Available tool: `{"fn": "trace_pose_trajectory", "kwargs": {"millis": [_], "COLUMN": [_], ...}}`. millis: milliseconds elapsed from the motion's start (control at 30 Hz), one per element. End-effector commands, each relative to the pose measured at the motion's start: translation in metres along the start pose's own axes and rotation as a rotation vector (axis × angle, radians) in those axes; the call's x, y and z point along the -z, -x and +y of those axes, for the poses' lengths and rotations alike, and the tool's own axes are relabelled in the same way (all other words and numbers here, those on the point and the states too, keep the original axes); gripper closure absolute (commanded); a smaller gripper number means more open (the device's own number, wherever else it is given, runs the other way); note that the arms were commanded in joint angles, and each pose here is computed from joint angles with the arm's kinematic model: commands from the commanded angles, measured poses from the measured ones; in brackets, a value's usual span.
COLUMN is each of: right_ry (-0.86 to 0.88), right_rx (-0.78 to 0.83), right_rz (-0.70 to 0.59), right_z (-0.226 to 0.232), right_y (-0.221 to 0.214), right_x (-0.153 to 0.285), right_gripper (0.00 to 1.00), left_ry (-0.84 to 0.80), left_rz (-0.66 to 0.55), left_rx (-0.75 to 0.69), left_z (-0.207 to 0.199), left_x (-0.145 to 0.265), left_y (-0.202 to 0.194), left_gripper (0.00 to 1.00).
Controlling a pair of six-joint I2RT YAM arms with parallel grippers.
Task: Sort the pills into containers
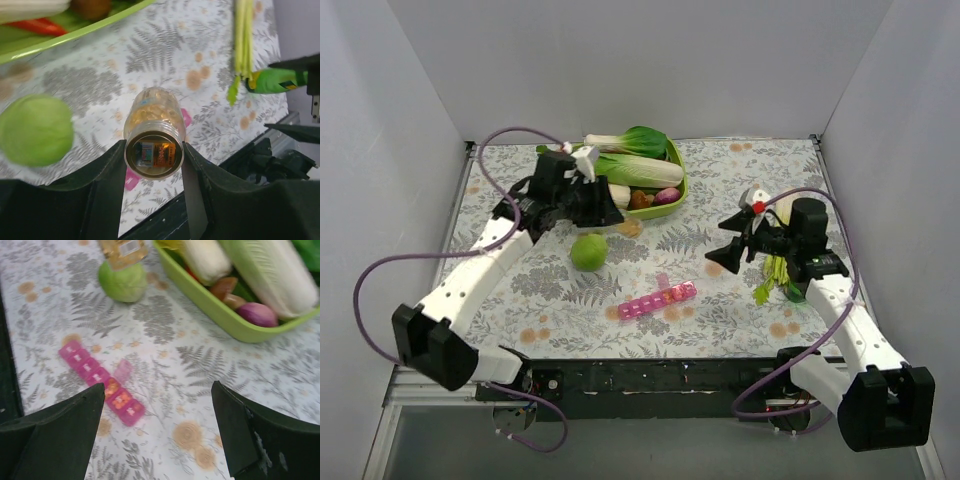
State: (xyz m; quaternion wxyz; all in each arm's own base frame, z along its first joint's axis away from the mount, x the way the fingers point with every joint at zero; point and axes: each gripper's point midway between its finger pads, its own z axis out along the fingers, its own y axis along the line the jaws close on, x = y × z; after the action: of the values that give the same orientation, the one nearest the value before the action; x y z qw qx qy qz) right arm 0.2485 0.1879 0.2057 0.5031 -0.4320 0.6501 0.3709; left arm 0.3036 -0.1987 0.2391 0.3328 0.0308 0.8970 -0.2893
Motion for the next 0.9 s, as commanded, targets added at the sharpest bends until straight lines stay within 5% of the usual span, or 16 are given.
{"fn": "trace_pose_trajectory", "kwargs": {"millis": [0,133,200,233,400,567,867], "right_ry": [-0.259,-0.391,-0.422,-0.426,-0.453,-0.435,-0.410], "right_rx": [0.018,0.028,0.024,0.018,-0.002,-0.017,-0.034], "right_rz": [-0.010,0.003,0.004,0.004,-0.016,-0.033,-0.046], "right_z": [-0.051,-0.069,-0.073,-0.073,-0.079,-0.077,-0.074], "right_y": [0.029,0.036,0.036,0.035,0.033,0.030,0.024], "right_x": [0.040,0.067,0.075,0.077,0.088,0.088,0.085], "right_gripper": [0.06,0.06,0.06,0.06,0.06,0.06,0.06], "left_ry": [-0.103,-0.115,-0.070,-0.097,-0.037,0.009,0.139], "left_rz": [0.124,0.132,0.221,0.162,0.234,0.224,0.152], "left_rx": [-0.111,-0.200,-0.231,-0.266,-0.297,-0.332,-0.470], "left_z": [-0.058,-0.100,-0.097,-0.118,-0.108,-0.107,-0.106], "left_x": [-0.057,-0.115,-0.159,-0.164,-0.232,-0.254,-0.259], "left_y": [-0.013,0.014,-0.004,0.021,-0.008,-0.017,-0.019], "left_gripper": [1.00,1.00,1.00,1.00,1.00,0.99,0.82]}}
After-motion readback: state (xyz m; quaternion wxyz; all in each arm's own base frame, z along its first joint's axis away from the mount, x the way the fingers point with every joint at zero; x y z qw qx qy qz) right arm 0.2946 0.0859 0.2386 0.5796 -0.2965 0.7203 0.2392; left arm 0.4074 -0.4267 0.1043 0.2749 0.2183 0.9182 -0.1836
